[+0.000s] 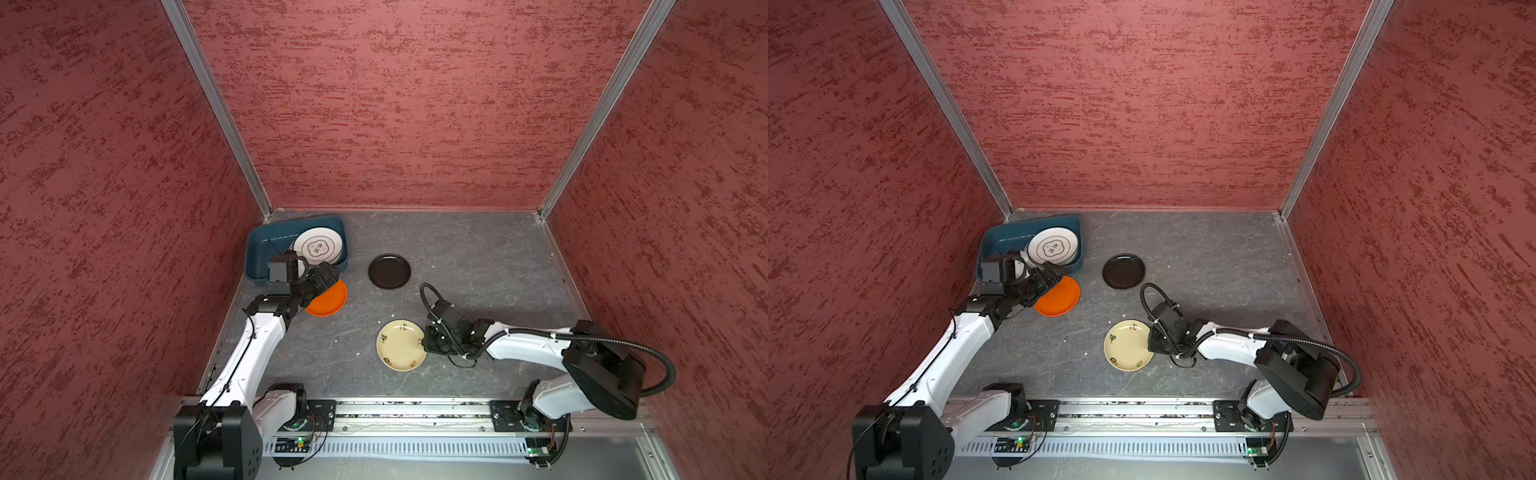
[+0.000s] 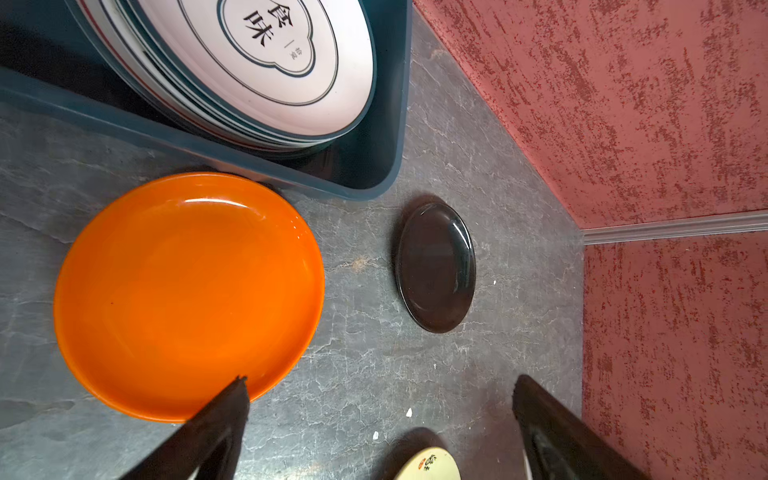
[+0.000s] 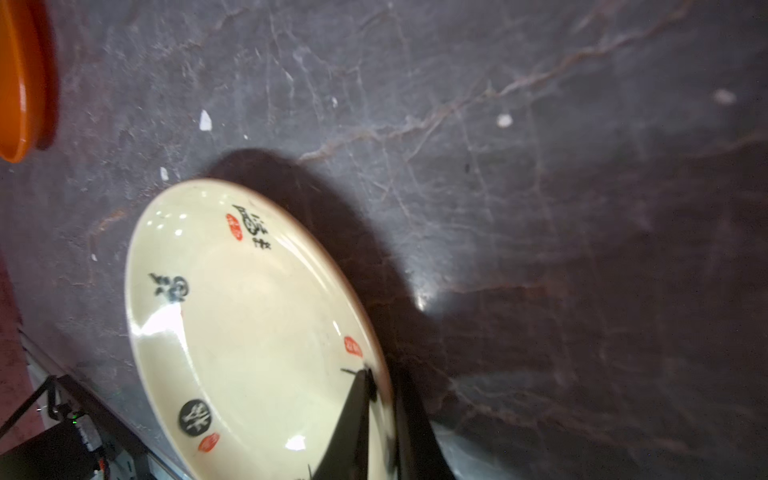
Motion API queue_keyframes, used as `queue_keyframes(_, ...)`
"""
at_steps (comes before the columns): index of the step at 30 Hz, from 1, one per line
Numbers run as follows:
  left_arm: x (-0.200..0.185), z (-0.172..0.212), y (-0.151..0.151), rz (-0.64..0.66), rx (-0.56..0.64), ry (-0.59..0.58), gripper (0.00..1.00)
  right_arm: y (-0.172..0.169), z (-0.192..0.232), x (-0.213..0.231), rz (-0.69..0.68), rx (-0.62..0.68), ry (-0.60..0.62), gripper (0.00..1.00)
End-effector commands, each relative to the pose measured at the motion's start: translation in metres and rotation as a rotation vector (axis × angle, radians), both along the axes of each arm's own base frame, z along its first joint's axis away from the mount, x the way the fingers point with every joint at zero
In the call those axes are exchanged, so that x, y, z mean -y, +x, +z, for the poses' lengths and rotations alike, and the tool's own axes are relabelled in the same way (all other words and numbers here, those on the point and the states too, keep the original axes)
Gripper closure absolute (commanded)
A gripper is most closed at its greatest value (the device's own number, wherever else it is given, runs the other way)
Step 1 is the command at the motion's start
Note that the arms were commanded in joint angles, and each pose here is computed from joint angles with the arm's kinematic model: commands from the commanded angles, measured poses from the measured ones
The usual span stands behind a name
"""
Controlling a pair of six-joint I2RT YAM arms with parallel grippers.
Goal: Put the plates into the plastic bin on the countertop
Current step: 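Grip the cream plate rim with the right gripper and drag it farther away, then lift the cream plate toward the left gripper while left gripper grasps its rim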
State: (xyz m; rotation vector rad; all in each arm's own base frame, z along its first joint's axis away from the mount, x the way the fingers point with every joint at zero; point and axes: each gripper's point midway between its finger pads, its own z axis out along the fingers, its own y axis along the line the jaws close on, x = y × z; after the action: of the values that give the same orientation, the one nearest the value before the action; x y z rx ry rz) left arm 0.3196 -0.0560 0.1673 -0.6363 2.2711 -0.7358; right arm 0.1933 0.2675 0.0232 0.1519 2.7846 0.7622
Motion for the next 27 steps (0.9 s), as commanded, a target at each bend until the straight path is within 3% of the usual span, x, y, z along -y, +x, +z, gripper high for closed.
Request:
queue_keyframes(1,-0.001,0.001,-0.003,-0.011,0.013,0.004,0.01,0.000,-0.012,0.012,-0.064,-0.017,-0.001,0.90)
queue_keyframes(12,0.001,0.002,-0.003,-0.017,0.009,-0.008,0.01,0.001,-0.012,0.004,-0.079,0.001,0.111,0.95)
queue_keyframes(21,0.007,0.013,-0.004,-0.041,0.038,-0.039,0.00,0.024,0.022,0.011,-0.151,0.113,0.198,1.00)
queue_keyframes(27,0.024,0.020,-0.009,-0.083,0.033,-0.157,0.01,0.048,0.051,0.018,-0.211,0.152,0.210,1.00)
